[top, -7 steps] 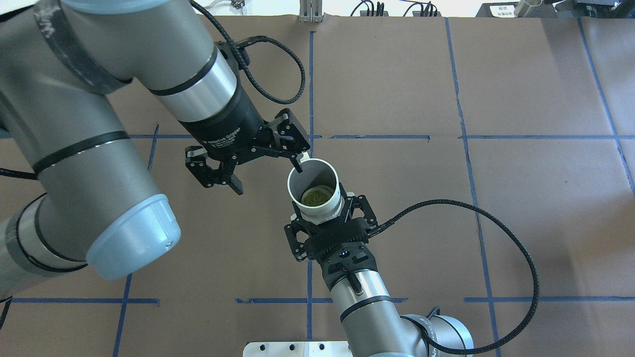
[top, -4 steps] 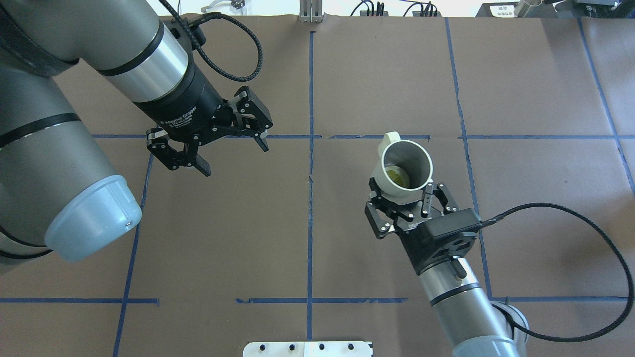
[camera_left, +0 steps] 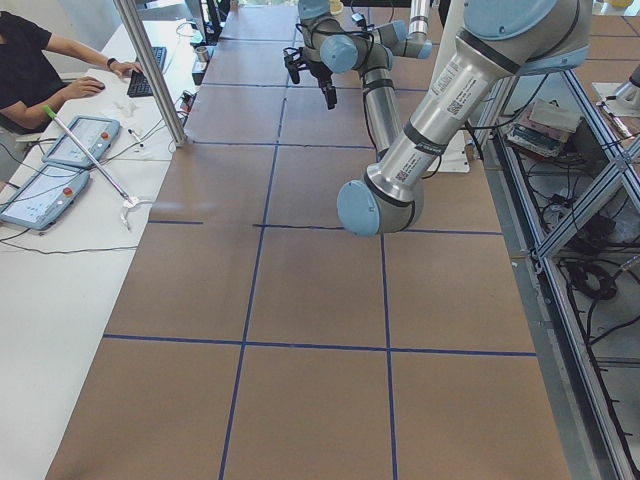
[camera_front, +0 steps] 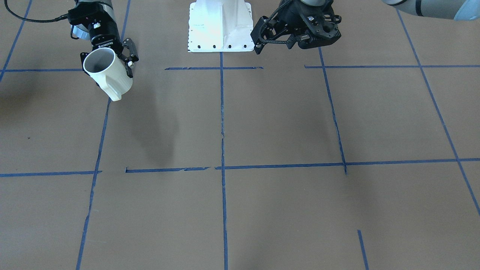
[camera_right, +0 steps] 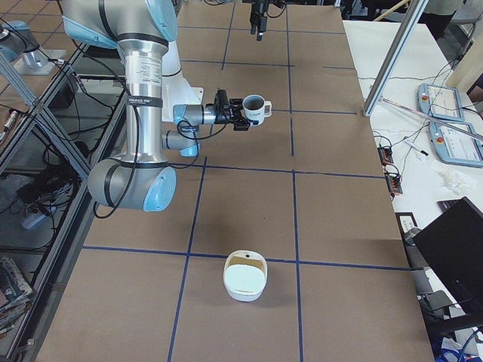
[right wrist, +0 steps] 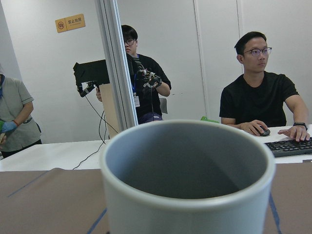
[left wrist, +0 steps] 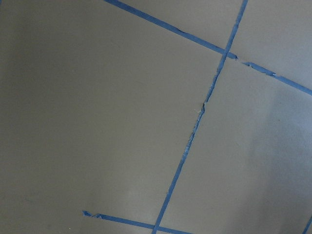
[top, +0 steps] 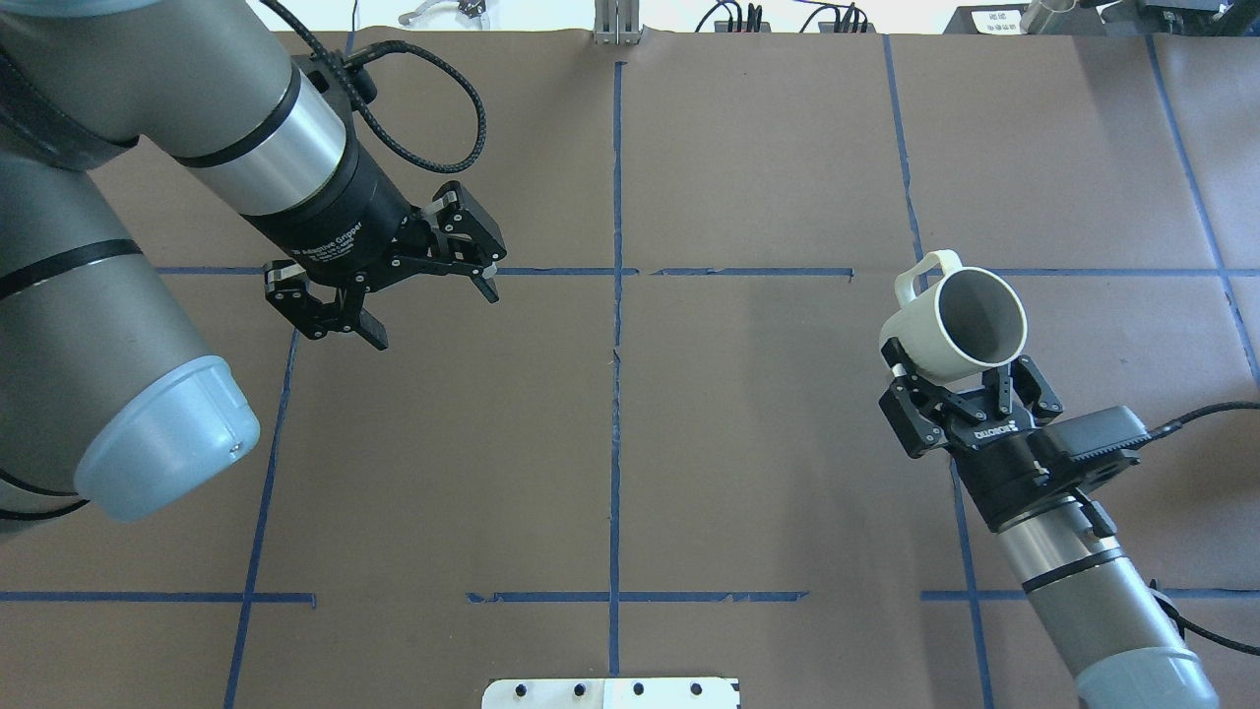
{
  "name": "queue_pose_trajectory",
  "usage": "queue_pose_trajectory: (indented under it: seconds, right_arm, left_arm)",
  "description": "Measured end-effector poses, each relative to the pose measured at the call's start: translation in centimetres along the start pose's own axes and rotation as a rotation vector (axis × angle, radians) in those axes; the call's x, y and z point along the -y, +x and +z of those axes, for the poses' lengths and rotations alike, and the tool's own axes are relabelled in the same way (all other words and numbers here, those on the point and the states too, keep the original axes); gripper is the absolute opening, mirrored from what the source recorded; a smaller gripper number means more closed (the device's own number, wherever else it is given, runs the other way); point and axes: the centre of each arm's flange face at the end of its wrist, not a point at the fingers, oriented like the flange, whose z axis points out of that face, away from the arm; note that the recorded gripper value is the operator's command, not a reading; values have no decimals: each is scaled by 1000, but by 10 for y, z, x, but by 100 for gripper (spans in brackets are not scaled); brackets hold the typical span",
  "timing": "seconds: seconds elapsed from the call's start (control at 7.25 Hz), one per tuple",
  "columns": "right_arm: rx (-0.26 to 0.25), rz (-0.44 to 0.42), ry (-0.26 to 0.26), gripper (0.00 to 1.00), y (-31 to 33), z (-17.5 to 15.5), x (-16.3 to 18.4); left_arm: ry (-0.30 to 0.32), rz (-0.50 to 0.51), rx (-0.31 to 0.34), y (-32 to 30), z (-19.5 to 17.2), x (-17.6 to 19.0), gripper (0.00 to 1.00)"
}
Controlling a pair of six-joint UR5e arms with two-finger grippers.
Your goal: Left arm hands cup to right arm to dump lemon
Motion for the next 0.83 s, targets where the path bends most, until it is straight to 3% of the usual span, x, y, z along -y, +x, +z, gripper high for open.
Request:
queue_pose_trajectory:
  seconds: [0.41, 0.83]
  right_arm:
    - [45, 52, -43, 0, 93, -35, 10]
    - [56, 137, -159, 0, 181, -42, 40]
  left_arm:
    - [15, -3, 15, -5, 7, 2, 100]
    - [18, -3, 19, -6, 9, 2, 100]
